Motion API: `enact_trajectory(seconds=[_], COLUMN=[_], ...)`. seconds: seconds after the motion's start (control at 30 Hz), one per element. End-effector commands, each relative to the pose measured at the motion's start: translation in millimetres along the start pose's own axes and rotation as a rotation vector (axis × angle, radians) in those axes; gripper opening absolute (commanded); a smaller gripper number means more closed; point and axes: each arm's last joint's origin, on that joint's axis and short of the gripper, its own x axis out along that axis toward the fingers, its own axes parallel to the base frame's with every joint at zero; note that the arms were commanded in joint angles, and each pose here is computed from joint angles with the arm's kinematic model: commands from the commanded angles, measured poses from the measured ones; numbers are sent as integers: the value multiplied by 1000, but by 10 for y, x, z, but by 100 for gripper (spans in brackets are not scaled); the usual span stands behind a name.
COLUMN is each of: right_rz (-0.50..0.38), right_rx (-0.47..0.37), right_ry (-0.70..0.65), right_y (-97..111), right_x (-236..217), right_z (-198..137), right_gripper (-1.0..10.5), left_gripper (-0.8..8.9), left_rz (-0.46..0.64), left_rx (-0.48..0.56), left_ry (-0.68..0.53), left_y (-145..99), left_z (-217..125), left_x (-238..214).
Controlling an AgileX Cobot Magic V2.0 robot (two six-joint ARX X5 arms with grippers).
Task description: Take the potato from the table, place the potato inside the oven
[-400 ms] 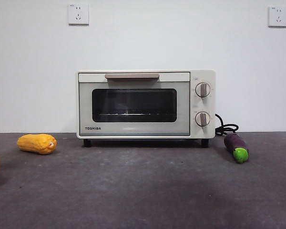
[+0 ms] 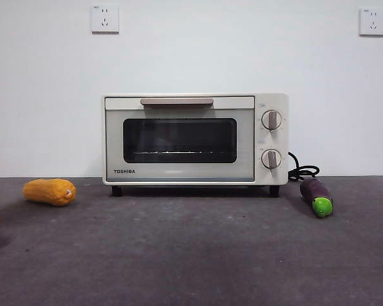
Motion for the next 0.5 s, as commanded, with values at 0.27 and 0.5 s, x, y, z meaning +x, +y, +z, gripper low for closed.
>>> enact_trajectory(seconds=[0.27, 0.5], right_rz=[102, 84], right_rx=[28, 33], right_ry=[381, 522], right_y=[-133, -161], right_x=[548, 766], right_z=[221, 375], right_gripper=[0, 0], left_gripper=[-6, -6], left_rz=[-66, -103], left_rx=[83, 102], left_ry=[223, 290], left_y=[-107, -205], left_z=[351, 604], left_x=[735, 1289])
